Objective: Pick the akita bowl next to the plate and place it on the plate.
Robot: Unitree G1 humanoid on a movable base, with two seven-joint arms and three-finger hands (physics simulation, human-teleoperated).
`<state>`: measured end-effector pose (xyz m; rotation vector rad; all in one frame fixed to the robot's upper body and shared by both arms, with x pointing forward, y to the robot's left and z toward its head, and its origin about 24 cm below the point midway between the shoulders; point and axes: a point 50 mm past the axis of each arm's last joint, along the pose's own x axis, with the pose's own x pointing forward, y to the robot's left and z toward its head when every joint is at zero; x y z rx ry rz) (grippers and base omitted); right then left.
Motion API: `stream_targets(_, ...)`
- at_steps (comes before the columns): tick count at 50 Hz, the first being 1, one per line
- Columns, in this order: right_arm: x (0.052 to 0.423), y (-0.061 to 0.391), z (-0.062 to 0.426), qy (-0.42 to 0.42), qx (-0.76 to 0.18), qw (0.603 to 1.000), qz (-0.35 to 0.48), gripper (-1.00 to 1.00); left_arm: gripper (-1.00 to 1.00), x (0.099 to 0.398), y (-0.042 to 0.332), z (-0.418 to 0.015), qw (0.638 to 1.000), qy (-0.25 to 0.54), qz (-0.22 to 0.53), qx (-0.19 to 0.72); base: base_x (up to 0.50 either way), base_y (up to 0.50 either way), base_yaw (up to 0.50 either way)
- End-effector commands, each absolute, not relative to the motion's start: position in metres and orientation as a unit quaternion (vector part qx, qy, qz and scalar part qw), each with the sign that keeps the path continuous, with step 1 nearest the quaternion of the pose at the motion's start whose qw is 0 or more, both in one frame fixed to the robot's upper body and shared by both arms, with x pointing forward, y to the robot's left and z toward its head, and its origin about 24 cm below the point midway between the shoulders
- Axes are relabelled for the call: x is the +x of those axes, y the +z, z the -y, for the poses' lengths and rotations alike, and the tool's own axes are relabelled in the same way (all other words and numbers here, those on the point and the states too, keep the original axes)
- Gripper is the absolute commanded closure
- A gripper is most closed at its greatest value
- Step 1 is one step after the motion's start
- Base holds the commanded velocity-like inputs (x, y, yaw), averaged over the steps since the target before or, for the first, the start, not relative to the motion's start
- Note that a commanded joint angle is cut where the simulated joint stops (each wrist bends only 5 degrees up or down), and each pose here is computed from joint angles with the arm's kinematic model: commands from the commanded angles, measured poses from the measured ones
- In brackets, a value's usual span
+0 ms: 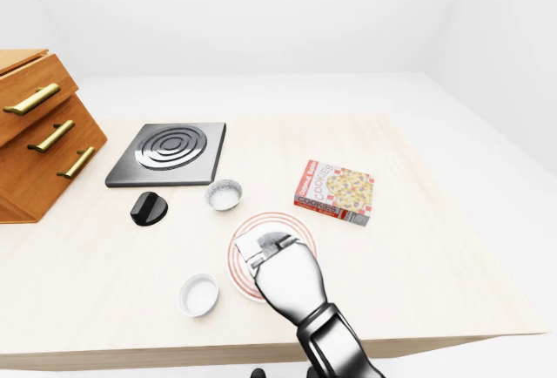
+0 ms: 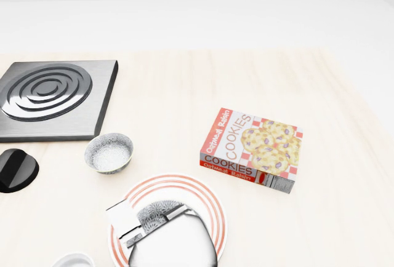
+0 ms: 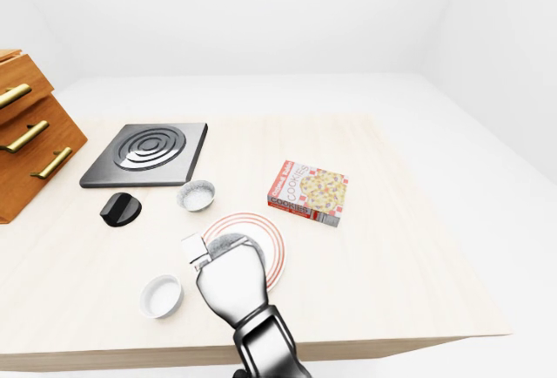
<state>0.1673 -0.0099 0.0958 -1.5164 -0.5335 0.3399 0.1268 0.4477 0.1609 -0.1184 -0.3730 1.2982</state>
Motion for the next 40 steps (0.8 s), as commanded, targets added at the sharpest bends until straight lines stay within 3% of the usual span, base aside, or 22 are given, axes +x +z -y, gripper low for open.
stream_targets(1, 0.175, 0.092, 0.015, 0.128, -0.688, 0.674, 0.236, 1.00, -1.00, 0.127, 0.163, -0.448, 0.778, 0.600, 0.176, -0.055, 0.00, 0.00, 0.00)
stream_targets(40, 0.186, 0.061, 0.017, 0.133, -0.685, 0.683, 0.215, 1.00, -1.00, 0.127, 0.162, -0.447, 0.779, 0.600, 0.174, -0.055, 0.00, 0.00, 0.00)
